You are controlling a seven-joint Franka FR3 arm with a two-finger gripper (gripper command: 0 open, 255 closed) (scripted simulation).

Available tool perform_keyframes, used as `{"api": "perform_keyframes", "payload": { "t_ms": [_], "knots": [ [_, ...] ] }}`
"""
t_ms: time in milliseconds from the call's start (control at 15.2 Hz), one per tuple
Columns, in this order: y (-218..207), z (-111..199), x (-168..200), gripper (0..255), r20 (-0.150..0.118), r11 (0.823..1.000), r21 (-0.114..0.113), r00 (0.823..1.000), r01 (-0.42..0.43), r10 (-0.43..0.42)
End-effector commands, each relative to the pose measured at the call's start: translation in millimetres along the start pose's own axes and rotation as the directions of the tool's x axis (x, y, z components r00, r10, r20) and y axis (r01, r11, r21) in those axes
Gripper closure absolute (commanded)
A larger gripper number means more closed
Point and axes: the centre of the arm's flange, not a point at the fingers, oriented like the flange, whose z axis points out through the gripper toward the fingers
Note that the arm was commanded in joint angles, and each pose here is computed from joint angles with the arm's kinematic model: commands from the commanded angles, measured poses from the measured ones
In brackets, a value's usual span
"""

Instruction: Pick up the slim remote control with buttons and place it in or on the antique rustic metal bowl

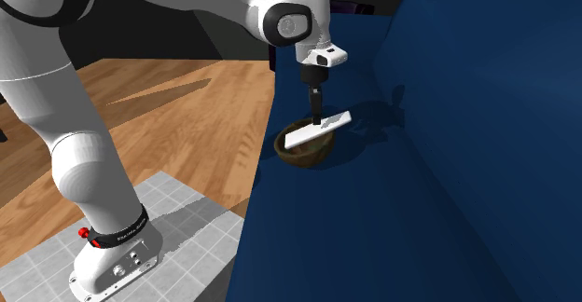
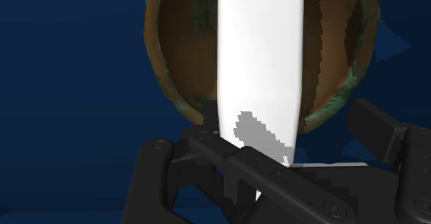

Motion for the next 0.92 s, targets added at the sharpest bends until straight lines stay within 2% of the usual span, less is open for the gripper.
{"api": "perform_keyframes", "payload": {
  "t_ms": [0, 66, 330, 858],
  "knots": [
    [0.0, 0.0, 0.0, 0, 0.0, 1.0, 0.0, 1.0, 0.0, 0.0],
    [0.0, 0.0, 0.0, 0, 0.0, 1.0, 0.0, 1.0, 0.0, 0.0],
    [0.0, -50.0, 0.0, 0, 0.0, 1.0, 0.0, 1.0, 0.0, 0.0],
    [0.0, -50.0, 0.0, 0, 0.0, 1.0, 0.0, 1.0, 0.0, 0.0]
  ]
}}
